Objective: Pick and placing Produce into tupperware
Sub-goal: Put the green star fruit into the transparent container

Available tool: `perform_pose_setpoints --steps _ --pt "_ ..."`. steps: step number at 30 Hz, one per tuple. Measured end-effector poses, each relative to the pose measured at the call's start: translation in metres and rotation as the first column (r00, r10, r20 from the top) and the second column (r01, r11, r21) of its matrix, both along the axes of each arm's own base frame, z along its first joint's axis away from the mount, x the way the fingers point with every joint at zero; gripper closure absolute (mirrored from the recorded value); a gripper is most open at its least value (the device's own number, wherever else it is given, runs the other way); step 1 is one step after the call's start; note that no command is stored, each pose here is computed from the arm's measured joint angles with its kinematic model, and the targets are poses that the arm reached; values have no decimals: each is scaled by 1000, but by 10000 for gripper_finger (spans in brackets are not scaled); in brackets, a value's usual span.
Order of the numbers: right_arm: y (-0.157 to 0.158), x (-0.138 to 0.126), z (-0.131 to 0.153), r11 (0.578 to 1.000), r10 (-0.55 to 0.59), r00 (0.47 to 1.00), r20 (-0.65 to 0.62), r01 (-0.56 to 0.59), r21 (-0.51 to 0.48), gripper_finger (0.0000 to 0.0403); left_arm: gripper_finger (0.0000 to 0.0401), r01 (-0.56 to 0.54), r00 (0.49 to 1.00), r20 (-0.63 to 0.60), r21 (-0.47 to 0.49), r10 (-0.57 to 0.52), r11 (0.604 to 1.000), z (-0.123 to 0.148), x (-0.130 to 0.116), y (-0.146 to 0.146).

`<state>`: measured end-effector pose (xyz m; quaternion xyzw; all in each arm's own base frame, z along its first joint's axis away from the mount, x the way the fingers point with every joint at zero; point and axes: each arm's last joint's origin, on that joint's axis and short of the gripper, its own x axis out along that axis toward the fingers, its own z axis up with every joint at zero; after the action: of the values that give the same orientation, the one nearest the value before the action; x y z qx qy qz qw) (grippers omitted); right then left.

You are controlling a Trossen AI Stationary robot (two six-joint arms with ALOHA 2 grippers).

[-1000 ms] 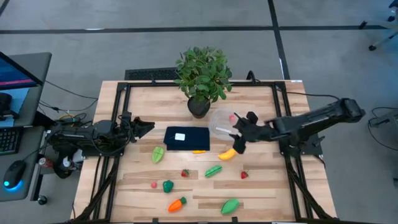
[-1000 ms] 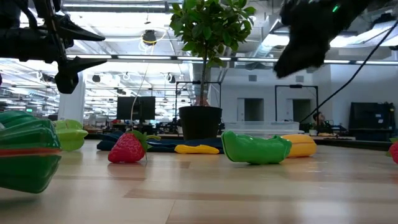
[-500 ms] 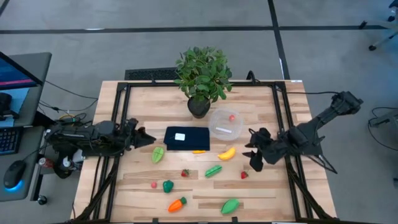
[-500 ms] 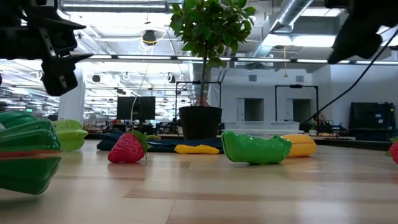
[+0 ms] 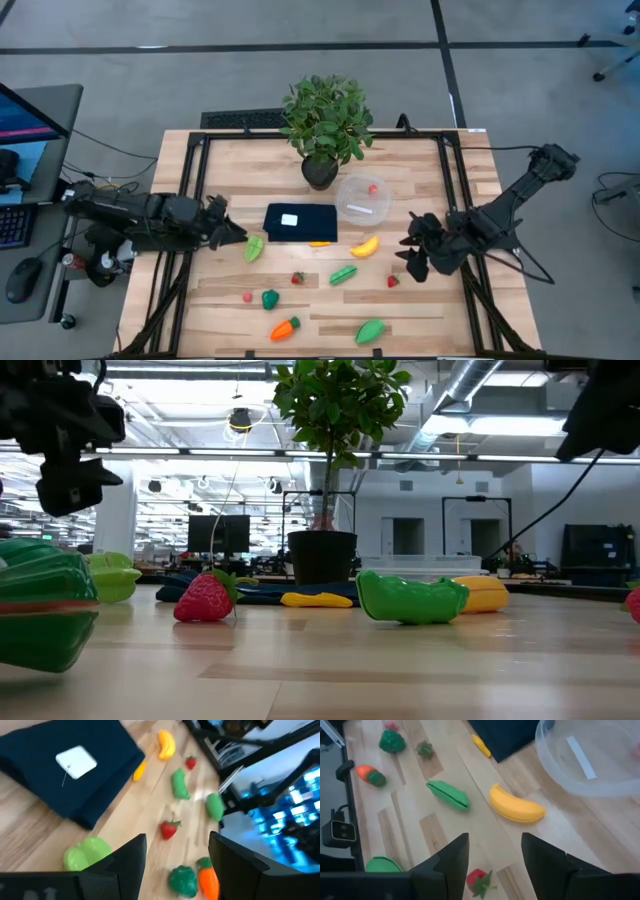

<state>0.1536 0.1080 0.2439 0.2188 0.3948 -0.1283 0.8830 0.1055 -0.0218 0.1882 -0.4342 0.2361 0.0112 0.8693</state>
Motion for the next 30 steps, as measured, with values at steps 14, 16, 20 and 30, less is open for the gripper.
perform_pose_setpoints --steps 14,16,20,30 --pt "8 -14 -3 1000 -3 999 -45 4 17 238 198 -18 928 -370 80 47 997 -6 23 -26" --pt "8 -14 -3 1000 -2 999 -41 3 13 239 198 -15 911 -409 94 52 995 -8 26 -30" --pt "8 -14 -3 1000 -8 999 -31 8 -2 242 198 -19 877 -475 127 77 992 -12 32 -35" --pt "6 -14 -4 999 -18 999 -32 17 -34 248 198 6 851 -522 111 53 994 -20 40 -40"
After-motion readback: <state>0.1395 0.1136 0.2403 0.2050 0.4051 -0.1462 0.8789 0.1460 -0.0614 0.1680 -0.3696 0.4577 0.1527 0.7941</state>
